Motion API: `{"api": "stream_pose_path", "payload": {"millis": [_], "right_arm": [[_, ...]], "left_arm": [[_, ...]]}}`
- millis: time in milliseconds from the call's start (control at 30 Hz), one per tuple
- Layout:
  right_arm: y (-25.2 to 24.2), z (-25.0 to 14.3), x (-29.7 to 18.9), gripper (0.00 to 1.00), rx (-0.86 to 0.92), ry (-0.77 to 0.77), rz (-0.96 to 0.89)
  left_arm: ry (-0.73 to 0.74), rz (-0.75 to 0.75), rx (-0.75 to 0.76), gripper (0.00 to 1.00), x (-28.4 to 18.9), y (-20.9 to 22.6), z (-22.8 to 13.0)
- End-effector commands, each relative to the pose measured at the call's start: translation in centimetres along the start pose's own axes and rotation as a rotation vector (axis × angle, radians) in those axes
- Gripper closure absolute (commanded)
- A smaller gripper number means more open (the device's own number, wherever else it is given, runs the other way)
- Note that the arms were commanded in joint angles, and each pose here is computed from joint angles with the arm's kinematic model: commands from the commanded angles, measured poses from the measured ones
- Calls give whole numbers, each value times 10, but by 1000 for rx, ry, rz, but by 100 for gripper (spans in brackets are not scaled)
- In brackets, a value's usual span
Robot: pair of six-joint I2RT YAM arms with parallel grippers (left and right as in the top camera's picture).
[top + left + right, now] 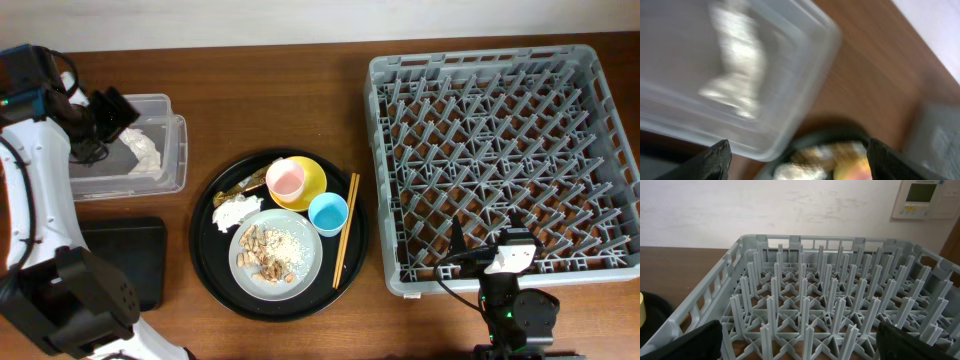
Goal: Sort waste into correct bins and load items into the dishwasher rack
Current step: 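Carry the tissue left and release it into the clear bin, then return the left gripper to the tray and grasp more tissue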
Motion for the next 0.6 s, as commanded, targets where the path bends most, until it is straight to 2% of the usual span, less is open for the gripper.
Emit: {"api": "stream_pose_path", "payload": {"millis": [0, 67, 133, 200, 233, 267, 367, 500, 567], "right_arm": [[-3, -2, 0, 2, 1, 1, -16], [-3, -2, 0, 2, 1, 2, -16], [-3, -2, 0, 2, 1, 1, -16], [-3, -2, 0, 2, 1, 1, -16], [-3, -2, 0, 1, 1, 1, -16], [-3, -2, 0, 2, 1, 2, -16], [-3, -2, 0, 2, 1, 1, -16], [-3, -2, 0, 2, 1, 2, -16], [-3, -2, 0, 2, 1, 1, -15]], "left_arm": [[73, -408, 327, 14, -5, -57, -22], [168, -431, 449, 14, -1, -80, -45], [264, -344, 509, 14, 5, -94, -63], [355, -175, 563, 14, 13, -107, -82], [388, -67, 545, 15, 15, -109, -89], [421, 41, 539, 21, 15, -111, -97], [472, 241, 482, 25, 10, -110, -112], [535, 267, 474, 26, 21, -111, -131], [557, 278, 466, 26, 43, -109, -147]]}}
Point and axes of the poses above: each gripper's point midway between its finger pads, its own x axis out along the fingers, its own y axis along the line the jaws close on, z = x × y, the point moved 7 cm from there along -x, back along the fingers, and after that the axes turned 14 degrees about x, right-handed, at the moved point
